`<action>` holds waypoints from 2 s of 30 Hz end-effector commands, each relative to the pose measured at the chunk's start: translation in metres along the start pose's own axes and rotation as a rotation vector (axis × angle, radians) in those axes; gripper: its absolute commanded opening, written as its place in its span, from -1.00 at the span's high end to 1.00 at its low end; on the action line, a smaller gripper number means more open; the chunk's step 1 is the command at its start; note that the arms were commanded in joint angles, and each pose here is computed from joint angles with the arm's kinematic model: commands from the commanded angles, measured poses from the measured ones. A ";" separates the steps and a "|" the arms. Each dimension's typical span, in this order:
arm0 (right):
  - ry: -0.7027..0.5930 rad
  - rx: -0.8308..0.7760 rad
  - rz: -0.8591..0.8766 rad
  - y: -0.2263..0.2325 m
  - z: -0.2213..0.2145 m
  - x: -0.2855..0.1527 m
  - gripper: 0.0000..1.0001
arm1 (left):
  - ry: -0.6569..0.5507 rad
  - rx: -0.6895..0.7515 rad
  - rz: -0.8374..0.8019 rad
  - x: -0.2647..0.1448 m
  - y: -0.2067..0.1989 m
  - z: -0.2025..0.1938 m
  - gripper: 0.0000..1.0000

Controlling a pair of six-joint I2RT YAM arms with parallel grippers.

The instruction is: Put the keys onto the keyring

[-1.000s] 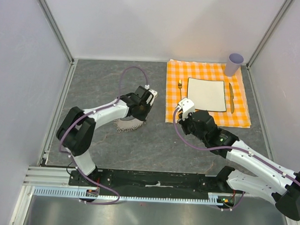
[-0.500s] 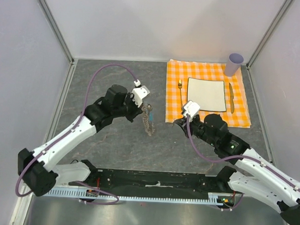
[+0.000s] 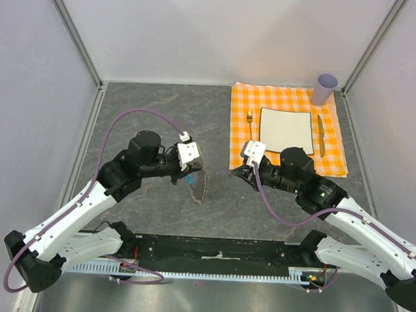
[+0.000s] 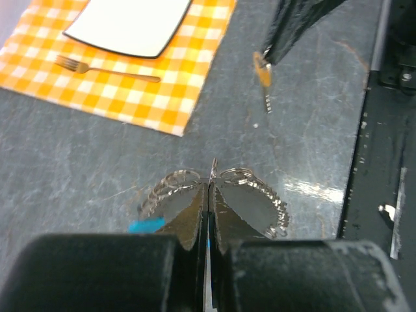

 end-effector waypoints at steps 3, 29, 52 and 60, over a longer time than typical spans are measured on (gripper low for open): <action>-0.003 -0.078 0.145 0.009 0.014 0.008 1.00 | -0.169 0.097 -0.088 0.005 -0.009 0.015 0.96; -0.013 -0.068 0.191 0.012 0.006 0.021 1.00 | -0.205 -0.025 -0.184 0.032 -0.015 0.012 0.96; 0.049 -0.058 0.189 0.009 -0.005 0.031 1.00 | -0.146 -0.028 -0.161 0.038 -0.014 0.005 0.96; 0.058 -0.056 0.186 0.009 -0.007 0.033 1.00 | -0.150 -0.032 -0.166 0.039 -0.014 0.007 0.96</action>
Point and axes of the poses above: each gripper's point midway between its finger pads, its own x axis out along the fingers, its own y axis along the line the jaws close on, z = x × y, the point moved 8 cm from there along -x, back along the fingers, and after that the axes turned 11 degrees about x, right-handed, at the moved point
